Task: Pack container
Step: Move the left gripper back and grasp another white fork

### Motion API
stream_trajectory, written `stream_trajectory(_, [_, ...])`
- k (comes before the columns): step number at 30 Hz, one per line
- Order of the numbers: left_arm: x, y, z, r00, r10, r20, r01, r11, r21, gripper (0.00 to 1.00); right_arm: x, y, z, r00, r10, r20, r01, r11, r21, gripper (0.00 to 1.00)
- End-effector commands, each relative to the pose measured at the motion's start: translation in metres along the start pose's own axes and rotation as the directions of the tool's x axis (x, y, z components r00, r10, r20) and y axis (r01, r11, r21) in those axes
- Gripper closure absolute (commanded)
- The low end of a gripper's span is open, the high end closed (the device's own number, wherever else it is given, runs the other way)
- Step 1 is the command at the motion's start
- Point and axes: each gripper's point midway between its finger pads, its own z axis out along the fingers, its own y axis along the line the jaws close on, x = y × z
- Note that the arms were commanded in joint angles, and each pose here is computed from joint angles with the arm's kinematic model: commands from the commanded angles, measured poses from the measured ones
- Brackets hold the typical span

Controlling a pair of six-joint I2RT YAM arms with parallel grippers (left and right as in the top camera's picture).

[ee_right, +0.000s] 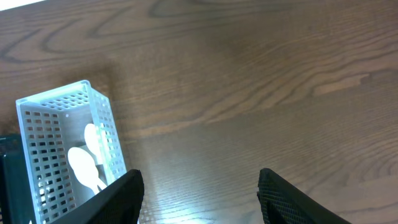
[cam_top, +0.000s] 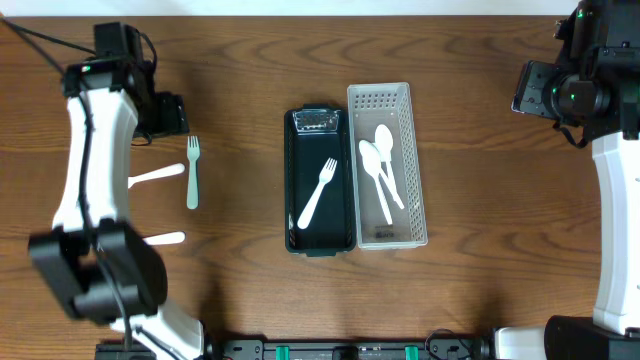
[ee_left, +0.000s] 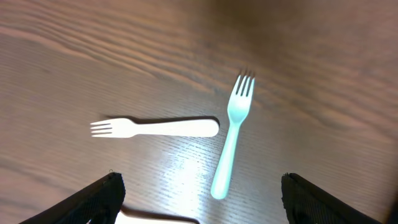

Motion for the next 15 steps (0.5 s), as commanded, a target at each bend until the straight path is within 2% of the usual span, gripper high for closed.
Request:
stream_trajectory(1, [0.010, -0.012, 0.035, 0.993, 0.078, -0.091, -0.072, 0.995, 0.065, 0.17, -0.001, -0.004, 0.002, 1.000, -0.010, -0.004, 0.010, 1.000, 0.012, 0.38])
stream_trajectory(4, [0.016, -0.030, 0.061, 0.980, 0.143, -0.136, -0.120, 0.979, 0.164, 0.18, -0.001, -0.004, 0.002, 1.000, -0.009, -0.003, 0.009, 1.000, 0.012, 0.38])
stream_trajectory(9, [0.028, -0.034, 0.096, 0.961, 0.194, -0.196, -0.159, 0.970, 0.182, 0.18, -0.001, -0.004, 0.002, 1.000, -0.009, 0.000, 0.009, 1.000, 0.012, 0.38])
stream_trajectory(15, [0.039, -0.035, 0.116, 0.949, 0.229, -0.216, -0.189, 0.963, 0.191, 0.18, -0.002, -0.003, 0.002, 1.000, -0.009, 0.001, 0.009, 1.000, 0.012, 0.38])
